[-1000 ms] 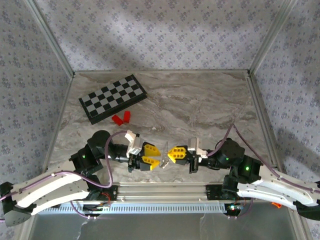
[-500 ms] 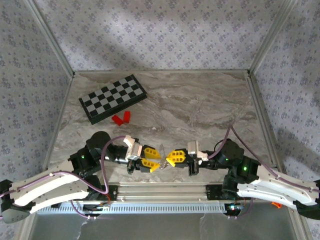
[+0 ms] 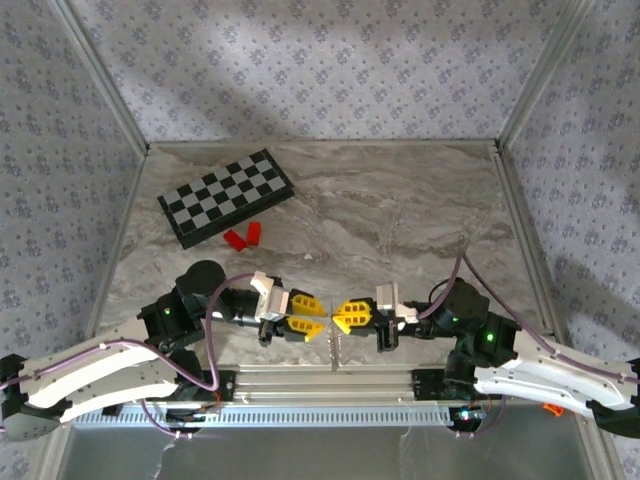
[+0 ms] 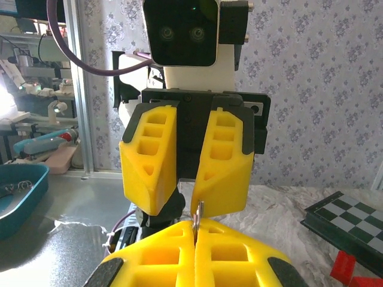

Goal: Put the keys on the keyring

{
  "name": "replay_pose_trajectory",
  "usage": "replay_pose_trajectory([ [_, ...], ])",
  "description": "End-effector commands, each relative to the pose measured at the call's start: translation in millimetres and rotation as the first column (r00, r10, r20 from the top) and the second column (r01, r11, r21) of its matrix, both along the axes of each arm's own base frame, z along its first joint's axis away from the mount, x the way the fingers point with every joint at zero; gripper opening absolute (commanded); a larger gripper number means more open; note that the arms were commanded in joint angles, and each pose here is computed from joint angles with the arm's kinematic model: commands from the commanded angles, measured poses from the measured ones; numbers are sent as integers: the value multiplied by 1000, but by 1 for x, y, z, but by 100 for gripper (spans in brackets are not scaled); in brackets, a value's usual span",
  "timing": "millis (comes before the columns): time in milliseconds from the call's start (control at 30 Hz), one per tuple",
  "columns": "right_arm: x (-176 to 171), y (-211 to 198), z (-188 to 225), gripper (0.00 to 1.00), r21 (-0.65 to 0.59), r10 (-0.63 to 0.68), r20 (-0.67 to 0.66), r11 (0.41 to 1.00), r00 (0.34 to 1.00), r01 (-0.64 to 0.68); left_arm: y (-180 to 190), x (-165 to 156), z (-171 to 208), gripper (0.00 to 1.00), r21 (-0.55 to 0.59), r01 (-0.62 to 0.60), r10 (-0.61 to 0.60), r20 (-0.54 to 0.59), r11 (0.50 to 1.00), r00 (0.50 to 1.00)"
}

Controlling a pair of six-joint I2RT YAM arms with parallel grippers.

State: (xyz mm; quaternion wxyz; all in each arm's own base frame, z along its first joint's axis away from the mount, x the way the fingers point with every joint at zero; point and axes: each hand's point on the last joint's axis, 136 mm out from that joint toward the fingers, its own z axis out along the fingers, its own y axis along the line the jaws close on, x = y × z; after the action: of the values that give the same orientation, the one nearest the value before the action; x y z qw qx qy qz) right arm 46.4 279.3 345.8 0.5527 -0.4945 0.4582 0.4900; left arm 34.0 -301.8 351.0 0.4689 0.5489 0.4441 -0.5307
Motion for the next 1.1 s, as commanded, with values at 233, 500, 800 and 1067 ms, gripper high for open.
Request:
replay_pose_trajectory([
  [233,-8,-2,11,0,39,26,45,999,999,-27,-1,12,11,29,-32,-75,76,41,997,996],
  [500,-8,-2,11,0,37,29,51,999,998,-31,-5,14,11,29,-22,-76,77,48,997,996],
  [800,-8,-3,11,0,29,26,59,999,998,-28,-1,22,12,28,-36,-137,139,51,990,989],
  [1067,-8,-3,9,0,19,21,67,1000,998,-22,-5,19,9,30,-19,-107,108,44,994,993],
])
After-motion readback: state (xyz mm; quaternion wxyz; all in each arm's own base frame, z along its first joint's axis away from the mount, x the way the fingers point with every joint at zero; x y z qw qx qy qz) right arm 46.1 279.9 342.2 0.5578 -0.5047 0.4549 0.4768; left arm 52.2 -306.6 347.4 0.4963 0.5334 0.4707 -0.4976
